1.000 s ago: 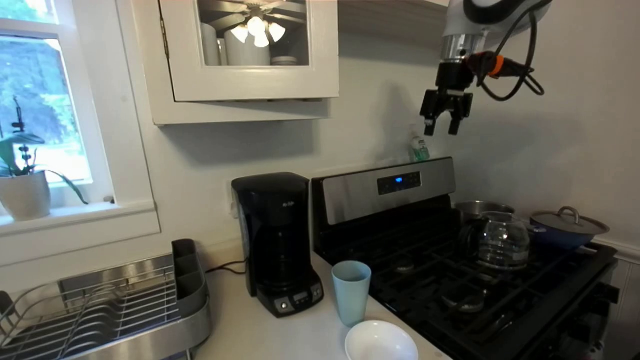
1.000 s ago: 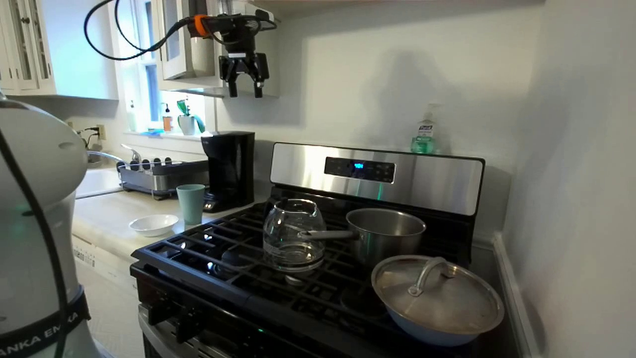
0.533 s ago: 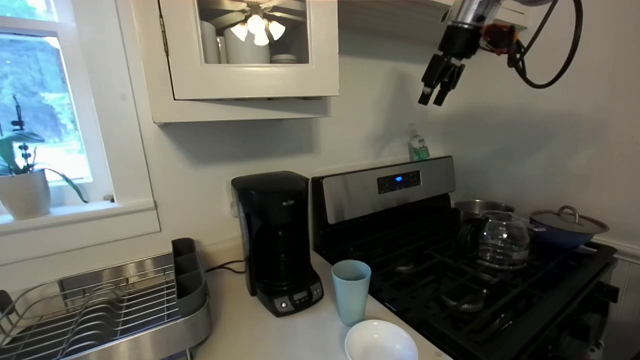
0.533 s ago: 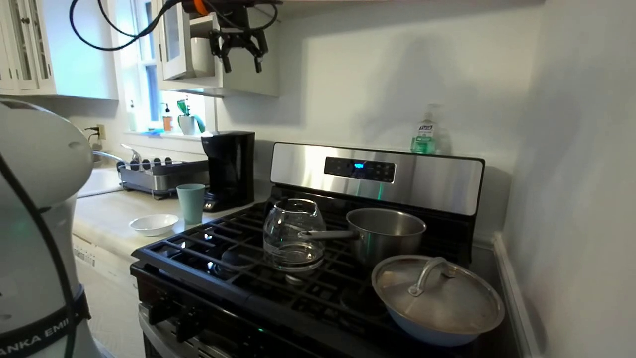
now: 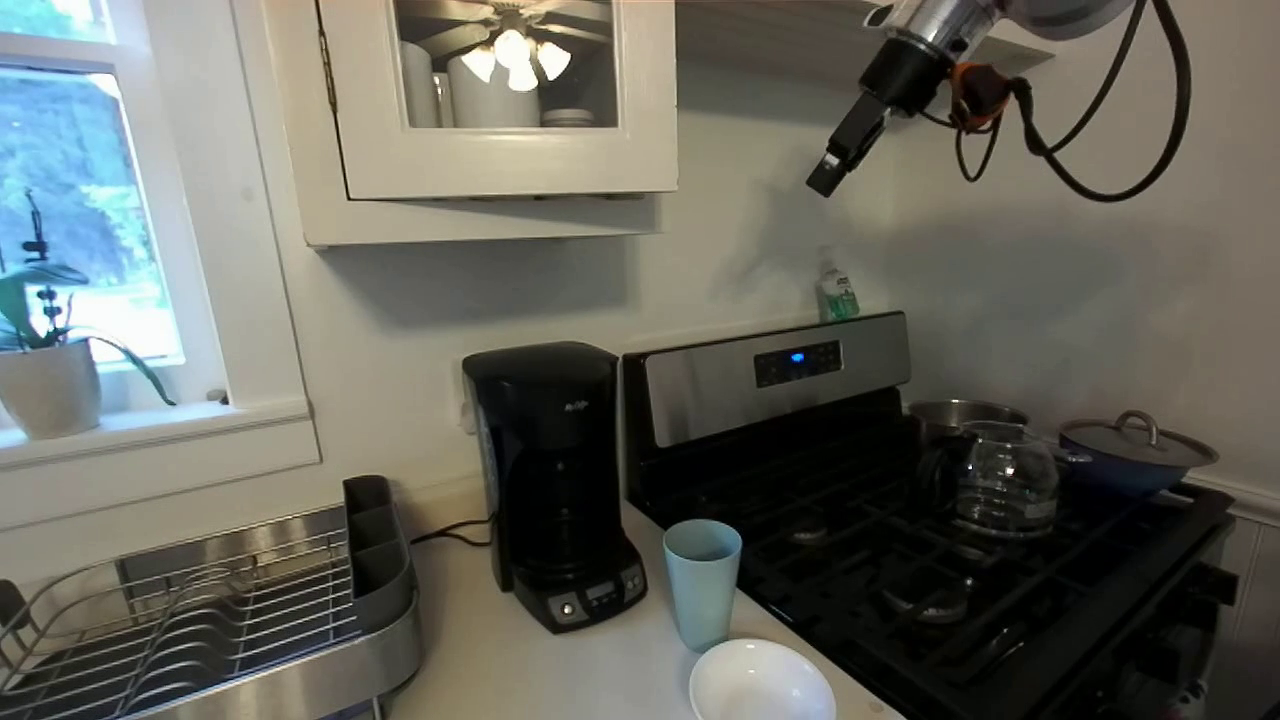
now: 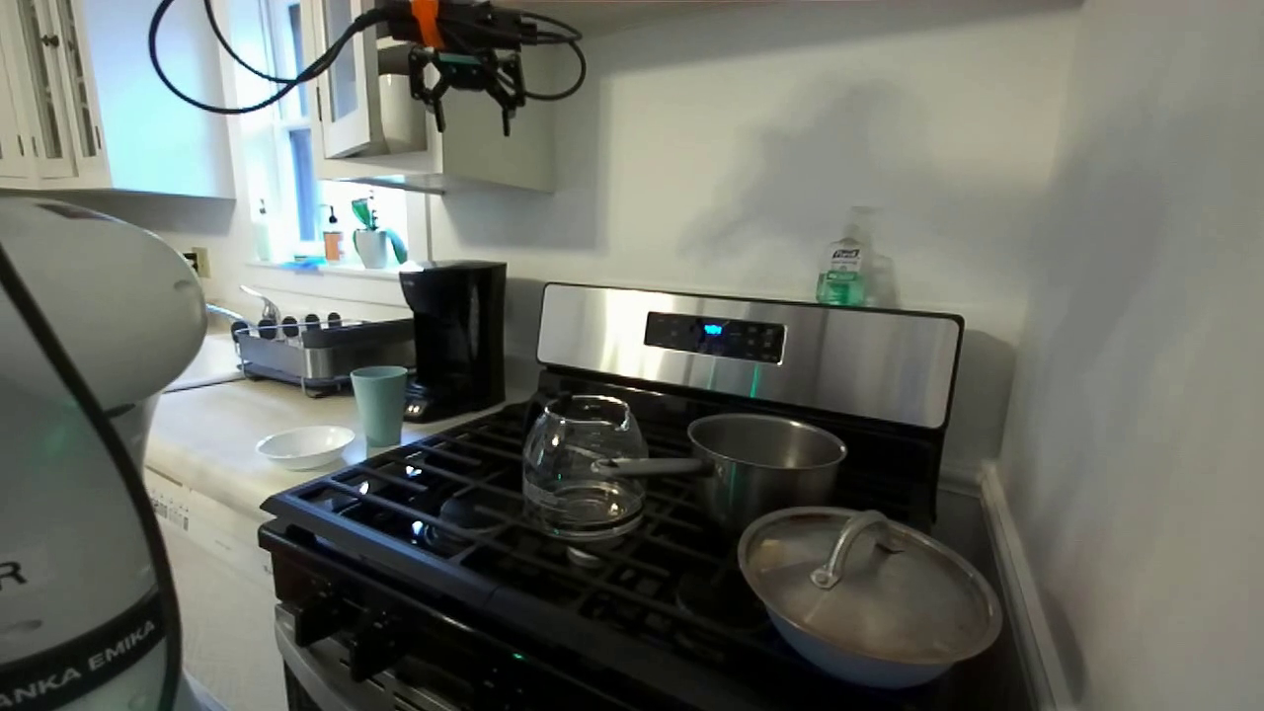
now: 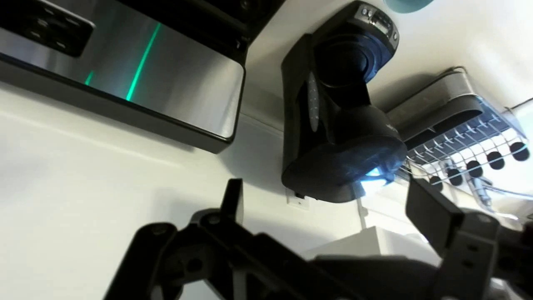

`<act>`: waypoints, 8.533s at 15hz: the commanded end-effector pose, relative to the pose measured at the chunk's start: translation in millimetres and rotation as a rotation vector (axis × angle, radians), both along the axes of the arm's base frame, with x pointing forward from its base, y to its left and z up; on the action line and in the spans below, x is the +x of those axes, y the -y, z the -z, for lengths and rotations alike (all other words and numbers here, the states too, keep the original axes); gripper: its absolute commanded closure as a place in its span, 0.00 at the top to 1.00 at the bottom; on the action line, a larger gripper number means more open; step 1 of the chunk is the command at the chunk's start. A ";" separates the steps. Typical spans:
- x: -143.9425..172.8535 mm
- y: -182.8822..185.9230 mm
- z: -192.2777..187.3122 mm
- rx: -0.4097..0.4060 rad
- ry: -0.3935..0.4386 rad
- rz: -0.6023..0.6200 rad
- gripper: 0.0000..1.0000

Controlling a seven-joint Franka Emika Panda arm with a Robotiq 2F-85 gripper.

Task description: Open the top wall cupboard door

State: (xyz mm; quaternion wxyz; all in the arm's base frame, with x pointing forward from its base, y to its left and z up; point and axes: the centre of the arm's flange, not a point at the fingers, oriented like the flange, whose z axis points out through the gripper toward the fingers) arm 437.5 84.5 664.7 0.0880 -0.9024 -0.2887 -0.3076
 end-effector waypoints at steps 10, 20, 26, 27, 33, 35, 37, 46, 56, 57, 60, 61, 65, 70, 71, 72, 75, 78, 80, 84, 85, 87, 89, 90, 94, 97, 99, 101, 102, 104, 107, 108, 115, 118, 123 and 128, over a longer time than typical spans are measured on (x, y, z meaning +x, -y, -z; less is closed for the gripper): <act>10.3 -34.9 -8.5 0.055 0.200 -0.230 1.00; 16.8 -101.6 -21.4 0.259 0.467 -0.511 0.22; 36.2 -113.8 -9.9 0.371 0.484 -0.558 0.00; 38.4 -115.9 -8.1 0.386 0.481 -0.569 0.00; 42.4 -129.9 -5.0 0.458 0.421 -0.658 0.00; 42.1 -134.2 -6.4 0.473 0.407 -0.685 0.00; 41.5 -136.8 -7.4 0.496 0.393 -0.722 0.00; 34.9 -183.8 -7.6 0.605 0.315 -0.950 0.00; 37.3 -244.6 -6.5 0.684 0.250 -1.131 0.00; 36.8 -247.9 -7.6 0.696 0.243 -1.141 0.00; 36.2 -258.0 -11.4 0.728 0.227 -1.168 0.00; 36.0 -260.9 -12.5 0.740 0.219 -1.175 0.00; 30.8 -258.6 -16.0 0.776 0.175 -1.089 0.00; 12.3 -247.1 -20.5 0.886 0.102 -0.864 0.00; 8.4 -249.4 -20.4 0.912 0.083 -0.833 0.00; 3.0 -251.1 -17.2 0.907 0.062 -0.784 0.00; -11.6 -244.3 -9.2 0.837 0.018 -0.639 0.00; -25.6 -244.7 -8.9 0.853 -0.044 -0.584 0.00; -32.3 -243.7 -11.0 0.865 -0.065 -0.595 0.00; -17.5 -252.1 -9.1 0.868 -0.038 -0.616 0.01; -16.3 -252.3 -7.6 0.868 -0.041 -0.615 0.01; -15.3 -252.6 -6.0 0.868 -0.043 -0.613 0.00; -16.5 -261.6 -7.2 0.880 -0.081 -0.641 0.00; -19.2 -265.8 -8.4 0.893 -0.099 -0.658 0.00; -31.9 -281.3 -11.4 0.917 -0.175 -0.713 0.00; -34.7 -293.8 -11.1 0.923 -0.204 -0.732 0.00; -33.5 -306.0 -11.0 0.927 -0.214 -0.745 0.00; -32.3 -319.6 -10.4 0.936 -0.228 -0.762 0.00; -31.4 -326.7 -9.2 0.942 -0.238 -0.769 0.00; -31.4 -338.4 -8.9 0.954 -0.254 -0.777 0.00; -31.6 -349.5 -9.4 0.965 -0.276 -0.762 0.00; -33.3 -348.9 -10.0 0.966 -0.283 -0.751 0.00; -78.8 -291.1 -23.9 0.917 -0.372 -0.393 0.00; -103.9 -262.2 -26.3 0.840 -0.431 -0.283 0.00; -135.4 -195.1 -34.1 0.649 -0.447 -0.095 0.40; -159.8 -138.0 -30.0 0.446 -0.593 0.060 0.74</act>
